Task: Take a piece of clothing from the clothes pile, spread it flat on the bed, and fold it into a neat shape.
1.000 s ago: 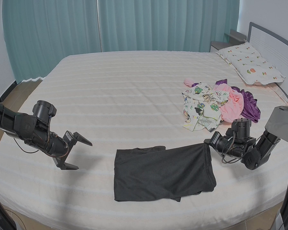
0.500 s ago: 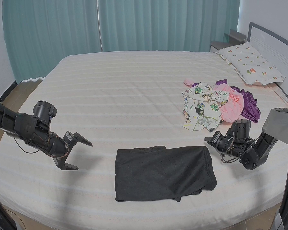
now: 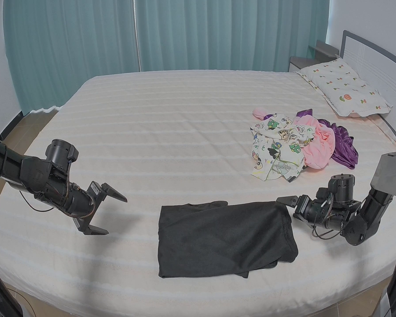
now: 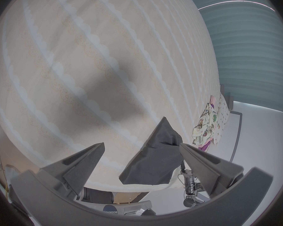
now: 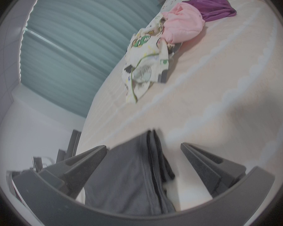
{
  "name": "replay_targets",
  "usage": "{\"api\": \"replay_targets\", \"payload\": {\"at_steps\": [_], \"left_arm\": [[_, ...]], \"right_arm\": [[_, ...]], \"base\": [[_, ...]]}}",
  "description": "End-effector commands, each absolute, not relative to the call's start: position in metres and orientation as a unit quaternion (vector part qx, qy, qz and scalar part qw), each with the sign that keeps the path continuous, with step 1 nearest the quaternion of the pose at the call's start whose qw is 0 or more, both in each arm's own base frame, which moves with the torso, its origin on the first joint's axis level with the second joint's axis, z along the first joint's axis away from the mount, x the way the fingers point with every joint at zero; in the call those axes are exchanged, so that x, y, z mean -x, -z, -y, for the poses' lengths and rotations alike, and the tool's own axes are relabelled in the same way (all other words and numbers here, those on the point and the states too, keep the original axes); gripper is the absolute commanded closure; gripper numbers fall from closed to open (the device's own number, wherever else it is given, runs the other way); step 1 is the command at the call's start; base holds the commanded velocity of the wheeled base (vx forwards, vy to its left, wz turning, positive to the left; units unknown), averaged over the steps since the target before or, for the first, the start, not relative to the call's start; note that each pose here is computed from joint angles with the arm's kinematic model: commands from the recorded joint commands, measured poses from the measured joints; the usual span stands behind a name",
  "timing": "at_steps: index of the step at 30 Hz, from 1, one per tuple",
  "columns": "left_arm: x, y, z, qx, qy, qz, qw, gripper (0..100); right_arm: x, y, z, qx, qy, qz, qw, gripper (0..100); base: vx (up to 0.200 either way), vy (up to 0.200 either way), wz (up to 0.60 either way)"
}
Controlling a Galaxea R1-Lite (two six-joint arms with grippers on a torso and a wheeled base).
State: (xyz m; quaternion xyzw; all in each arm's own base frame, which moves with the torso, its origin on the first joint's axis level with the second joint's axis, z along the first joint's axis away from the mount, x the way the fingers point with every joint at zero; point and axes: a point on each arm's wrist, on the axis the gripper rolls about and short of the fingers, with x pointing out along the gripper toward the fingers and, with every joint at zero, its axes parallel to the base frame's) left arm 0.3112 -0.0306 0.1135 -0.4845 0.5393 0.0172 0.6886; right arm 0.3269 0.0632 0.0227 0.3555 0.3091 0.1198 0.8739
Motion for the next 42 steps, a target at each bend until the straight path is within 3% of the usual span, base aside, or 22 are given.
{"api": "replay_targets", "payload": {"at_steps": [1,15,16,42], "left_arm": [[-0.311,-0.113,0.031,0.485,-0.018,-0.54,0.688,0],[-0.311,-0.113,0.031,0.484,-0.016,-0.541,0.688,0],[-0.311,-0.113,0.031,0.484,-0.016,-0.541,0.688,0],[-0.311,-0.113,0.032,0.483,-0.015,-0.542,0.688,0]], "right_arm": [[-0.289,-0.029,-0.06,-0.321,-0.164,-0.338,0.869,0],[-0.255,-0.016,-0.065,-0.277,-0.191,-0.391,0.856,0],[-0.254,-0.015,-0.065,-0.274,-0.191,-0.393,0.856,100],[-0.226,-0.017,-0.045,-0.245,-0.176,-0.403,0.864,100]], "base": [[0.0,0.0,0.0],[0.0,0.0,0.0],[0.0,0.0,0.0],[0.0,0.0,0.0]]}}
